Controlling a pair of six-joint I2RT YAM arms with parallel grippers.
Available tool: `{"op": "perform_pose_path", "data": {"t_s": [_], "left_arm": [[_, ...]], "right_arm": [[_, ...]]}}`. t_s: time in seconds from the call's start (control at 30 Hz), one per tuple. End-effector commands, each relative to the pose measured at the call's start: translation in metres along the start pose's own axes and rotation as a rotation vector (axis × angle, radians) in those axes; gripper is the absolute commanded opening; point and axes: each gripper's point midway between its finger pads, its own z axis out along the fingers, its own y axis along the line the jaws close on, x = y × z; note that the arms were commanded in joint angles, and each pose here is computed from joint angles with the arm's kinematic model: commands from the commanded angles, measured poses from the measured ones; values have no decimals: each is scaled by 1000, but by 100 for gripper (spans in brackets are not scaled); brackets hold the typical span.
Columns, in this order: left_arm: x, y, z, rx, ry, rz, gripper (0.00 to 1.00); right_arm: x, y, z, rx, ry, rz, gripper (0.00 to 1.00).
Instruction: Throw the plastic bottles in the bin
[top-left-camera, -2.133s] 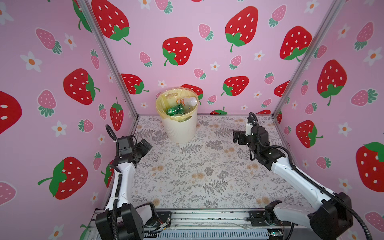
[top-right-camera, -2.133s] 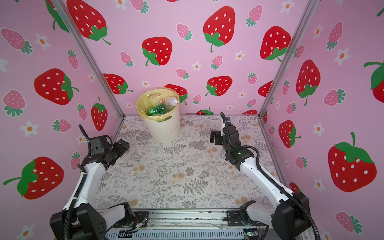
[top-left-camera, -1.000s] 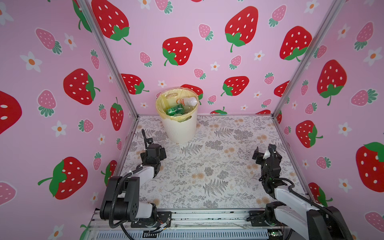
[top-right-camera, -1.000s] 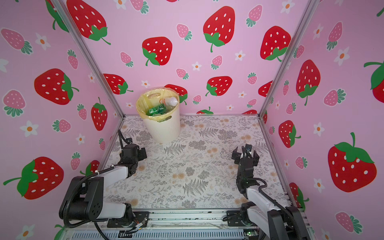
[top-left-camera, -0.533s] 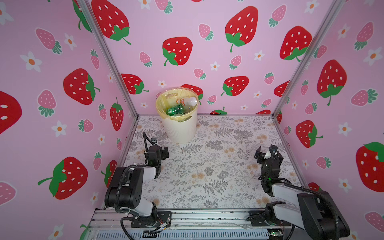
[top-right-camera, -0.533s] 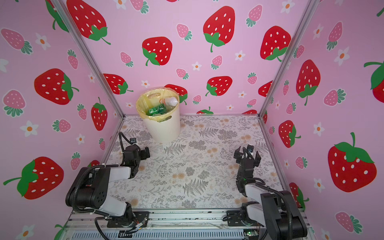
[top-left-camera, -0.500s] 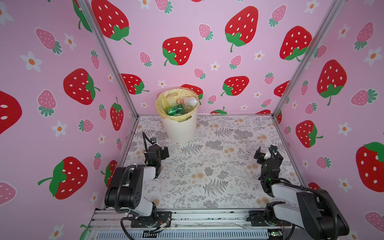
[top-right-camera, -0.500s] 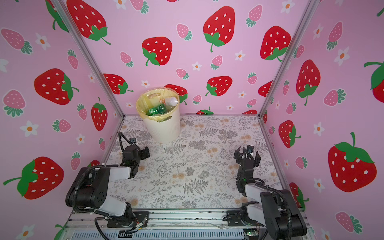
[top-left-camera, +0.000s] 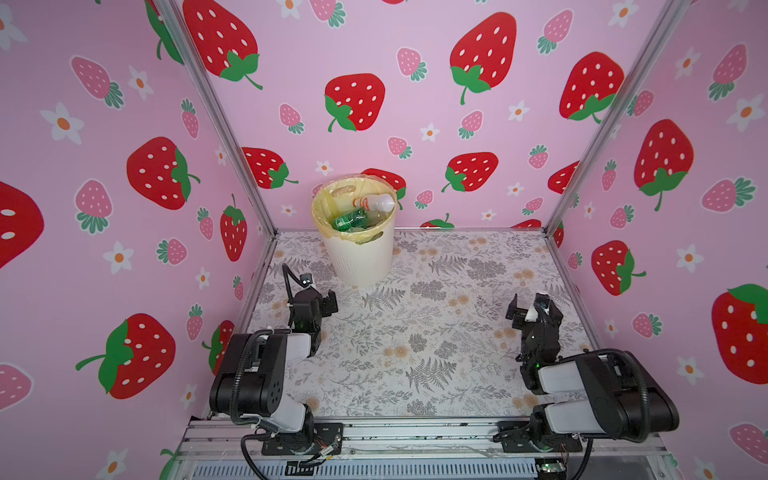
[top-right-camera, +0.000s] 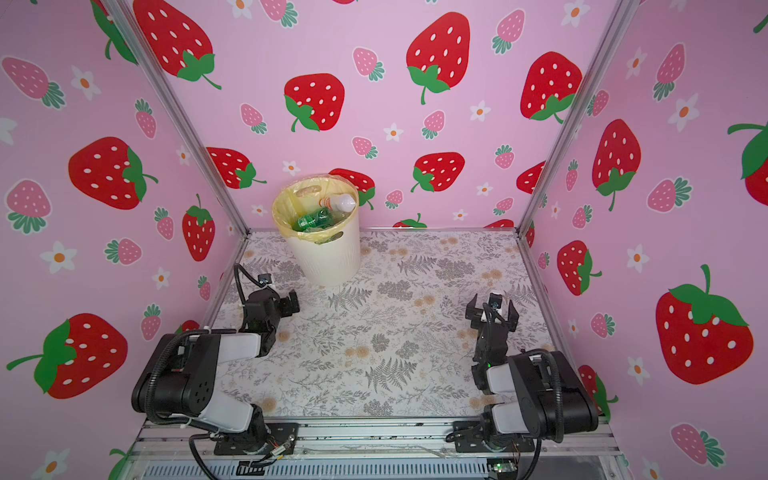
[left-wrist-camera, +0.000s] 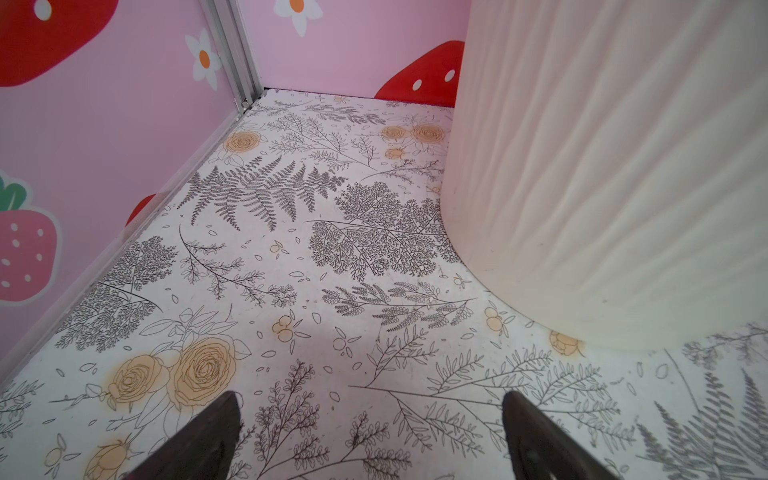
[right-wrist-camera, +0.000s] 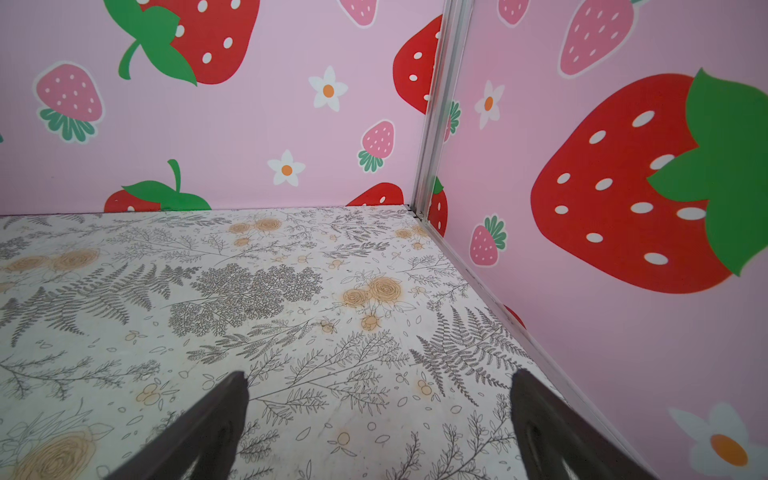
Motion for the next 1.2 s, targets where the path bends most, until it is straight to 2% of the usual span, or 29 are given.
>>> {"op": "perform_pose_path", "data": {"t_s": [0.0, 0.03, 0.1, 0.2, 0.33, 1.17], "left_arm": [[-3, -2, 1, 13, -22, 14, 99], [-3, -3, 0, 14, -22, 14, 99], [-3, -3, 0, 15, -25, 14, 99], [-3, -3, 0, 15, -25, 15, 99], [-3, -3, 0, 14, -25, 13, 99], [-2, -3, 0, 17, -23, 13, 99]], "right_arm": [[-10, 13, 5, -64, -79, -22, 99], [-11, 15, 6, -70, -96, -30, 99], [-3, 21, 10, -108, -36, -49, 99], [0, 37, 19, -217, -20, -69, 99], [14, 34, 46, -222, 95, -31, 99], [11, 32, 44, -228, 79, -22, 99]]}}
